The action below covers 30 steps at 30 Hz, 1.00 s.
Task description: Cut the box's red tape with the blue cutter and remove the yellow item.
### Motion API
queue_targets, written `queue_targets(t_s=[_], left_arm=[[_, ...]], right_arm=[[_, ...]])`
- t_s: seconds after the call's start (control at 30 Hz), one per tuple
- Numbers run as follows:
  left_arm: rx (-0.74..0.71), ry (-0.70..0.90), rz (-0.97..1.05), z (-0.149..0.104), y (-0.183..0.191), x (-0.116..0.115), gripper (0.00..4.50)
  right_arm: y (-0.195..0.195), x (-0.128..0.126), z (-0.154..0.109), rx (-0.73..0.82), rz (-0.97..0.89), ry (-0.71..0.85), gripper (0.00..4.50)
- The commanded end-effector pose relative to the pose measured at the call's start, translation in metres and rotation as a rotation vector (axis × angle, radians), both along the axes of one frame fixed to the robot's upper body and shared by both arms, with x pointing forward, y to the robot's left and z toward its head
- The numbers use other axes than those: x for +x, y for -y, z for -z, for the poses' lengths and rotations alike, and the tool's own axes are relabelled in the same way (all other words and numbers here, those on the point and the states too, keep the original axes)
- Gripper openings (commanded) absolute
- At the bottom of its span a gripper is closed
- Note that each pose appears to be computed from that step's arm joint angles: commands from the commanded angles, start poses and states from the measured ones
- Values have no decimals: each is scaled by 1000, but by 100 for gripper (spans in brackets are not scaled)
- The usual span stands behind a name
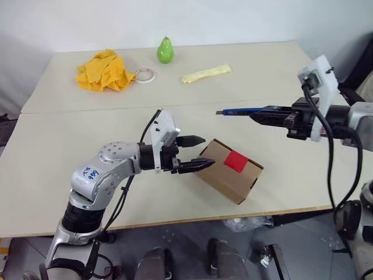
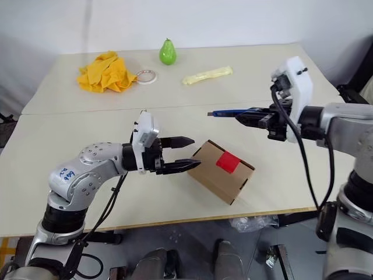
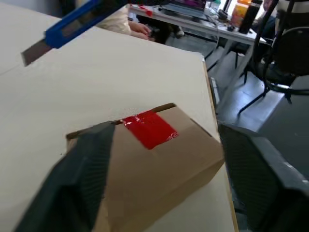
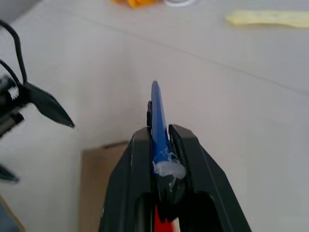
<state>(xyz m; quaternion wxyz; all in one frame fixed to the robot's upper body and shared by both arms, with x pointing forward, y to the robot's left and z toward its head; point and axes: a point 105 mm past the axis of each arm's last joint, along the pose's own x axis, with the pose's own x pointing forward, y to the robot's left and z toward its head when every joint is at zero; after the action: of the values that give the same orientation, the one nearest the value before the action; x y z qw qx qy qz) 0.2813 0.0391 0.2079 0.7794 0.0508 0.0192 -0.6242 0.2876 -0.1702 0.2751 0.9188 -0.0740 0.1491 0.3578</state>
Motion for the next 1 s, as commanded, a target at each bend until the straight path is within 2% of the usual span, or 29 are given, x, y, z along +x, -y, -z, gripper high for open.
queue_targets(t_s=[0.03,0.27,0.3,0.4,1.0], left_arm=[[90,-1,36,9,7,-2,233],[210,-40,-12,37,15,14,15],[214,-41,-25,39,16,18,3],[224,-28,-29,41,20,22,0],[235,3,27,41,29,20,0]], right_arm=[[2,-15,6,-104,-6,11,17],[-2,-20,23,-155,-11,-17,17],[-3,-21,25,-160,-12,-21,17],[-4,-19,29,-164,-6,-27,17],[7,-13,44,-195,38,-52,17]])
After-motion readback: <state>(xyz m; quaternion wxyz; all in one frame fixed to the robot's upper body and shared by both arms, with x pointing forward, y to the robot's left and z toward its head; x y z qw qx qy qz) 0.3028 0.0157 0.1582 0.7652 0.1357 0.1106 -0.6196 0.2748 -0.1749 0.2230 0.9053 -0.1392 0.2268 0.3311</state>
